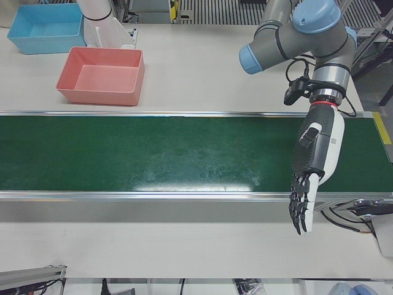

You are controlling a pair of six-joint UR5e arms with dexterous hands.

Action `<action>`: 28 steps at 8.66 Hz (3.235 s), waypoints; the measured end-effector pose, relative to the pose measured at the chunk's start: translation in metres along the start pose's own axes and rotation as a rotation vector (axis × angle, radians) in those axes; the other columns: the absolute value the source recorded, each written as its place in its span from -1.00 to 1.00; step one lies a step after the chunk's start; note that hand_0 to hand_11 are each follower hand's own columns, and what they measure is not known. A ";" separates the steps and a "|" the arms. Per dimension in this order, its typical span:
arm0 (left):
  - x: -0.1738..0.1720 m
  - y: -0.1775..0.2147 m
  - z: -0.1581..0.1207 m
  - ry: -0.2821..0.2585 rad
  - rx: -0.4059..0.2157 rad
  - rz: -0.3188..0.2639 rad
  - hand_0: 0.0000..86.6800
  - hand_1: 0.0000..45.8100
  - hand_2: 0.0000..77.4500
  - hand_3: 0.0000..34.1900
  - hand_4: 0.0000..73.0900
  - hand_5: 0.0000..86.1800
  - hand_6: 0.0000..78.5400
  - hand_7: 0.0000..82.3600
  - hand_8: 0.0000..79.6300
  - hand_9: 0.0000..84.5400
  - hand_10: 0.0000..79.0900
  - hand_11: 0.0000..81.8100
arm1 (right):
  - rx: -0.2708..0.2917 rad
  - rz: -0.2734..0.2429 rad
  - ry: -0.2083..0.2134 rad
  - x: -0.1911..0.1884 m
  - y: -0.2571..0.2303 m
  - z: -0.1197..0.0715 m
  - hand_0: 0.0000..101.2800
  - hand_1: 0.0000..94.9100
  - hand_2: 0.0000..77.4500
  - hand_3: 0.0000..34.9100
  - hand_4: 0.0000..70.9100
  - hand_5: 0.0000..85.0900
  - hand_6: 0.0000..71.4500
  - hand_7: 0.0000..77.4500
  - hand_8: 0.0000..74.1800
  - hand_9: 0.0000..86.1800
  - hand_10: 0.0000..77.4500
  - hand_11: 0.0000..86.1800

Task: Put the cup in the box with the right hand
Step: 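Open the right hand and reach it toward the blue cup on the belt, then close the right hand fingers around the blue cup's side, then lift the blue cup and carry it toward the pink tray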

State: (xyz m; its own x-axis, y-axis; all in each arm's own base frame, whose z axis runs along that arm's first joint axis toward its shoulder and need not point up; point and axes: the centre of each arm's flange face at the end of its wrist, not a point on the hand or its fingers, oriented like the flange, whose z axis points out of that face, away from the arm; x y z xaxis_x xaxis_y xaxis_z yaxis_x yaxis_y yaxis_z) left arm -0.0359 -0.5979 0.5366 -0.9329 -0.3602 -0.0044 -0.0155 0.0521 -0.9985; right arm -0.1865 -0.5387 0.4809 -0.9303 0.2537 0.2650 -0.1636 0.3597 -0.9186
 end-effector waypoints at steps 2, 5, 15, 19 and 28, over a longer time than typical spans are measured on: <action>0.000 0.000 0.000 0.000 0.000 0.000 -1.00 -0.98 -0.99 -1.00 -1.00 -1.00 -1.00 -1.00 -1.00 -0.99 -1.00 -1.00 | -0.004 0.005 0.002 0.013 0.006 0.002 0.09 -0.49 -0.70 -0.40 -1.00 -0.86 -0.98 -0.96 -1.00 -0.99 -0.99 -0.97; 0.000 0.000 0.000 0.000 0.000 0.000 -1.00 -0.98 -0.99 -1.00 -1.00 -1.00 -1.00 -1.00 -1.00 -0.99 -1.00 -1.00 | -0.041 -0.012 -0.001 0.030 0.031 0.015 0.12 -0.64 -0.68 -0.40 -0.98 -0.85 -0.98 -0.96 -0.99 -0.99 -0.99 -0.97; 0.000 0.000 0.000 0.000 0.000 0.000 -1.00 -0.98 -0.99 -1.00 -1.00 -1.00 -1.00 -1.00 -1.00 -0.99 -1.00 -1.00 | -0.050 -0.024 0.029 0.061 0.041 0.018 0.16 -0.68 -0.82 -0.40 -0.91 -0.83 -0.98 -0.96 -0.99 -0.99 -0.99 -1.00; 0.000 0.000 0.000 0.000 0.000 0.000 -1.00 -0.98 -0.99 -1.00 -1.00 -1.00 -1.00 -1.00 -1.00 -0.99 -1.00 -1.00 | -0.052 -0.017 0.025 0.063 0.044 0.017 0.11 -0.46 -0.61 -0.49 -0.95 -0.85 -0.95 -0.96 -0.99 -0.99 -1.00 -0.97; 0.000 0.000 0.000 0.000 -0.001 0.000 -1.00 -0.98 -0.99 -1.00 -1.00 -1.00 -1.00 -1.00 -1.00 -1.00 -1.00 -1.00 | -0.131 0.053 -0.103 -0.006 0.167 -0.004 0.58 -0.46 -0.08 -0.24 -0.22 -0.46 -0.19 0.76 0.51 -0.01 0.00 0.24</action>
State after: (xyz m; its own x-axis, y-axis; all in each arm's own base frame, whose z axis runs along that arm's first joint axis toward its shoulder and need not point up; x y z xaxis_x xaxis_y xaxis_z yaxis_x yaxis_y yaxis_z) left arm -0.0358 -0.5981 0.5365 -0.9328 -0.3603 -0.0046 -0.0156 0.0531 -0.9985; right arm -0.2073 -0.4768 0.3273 -0.9664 0.1843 0.1794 -0.0754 0.4639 -0.8827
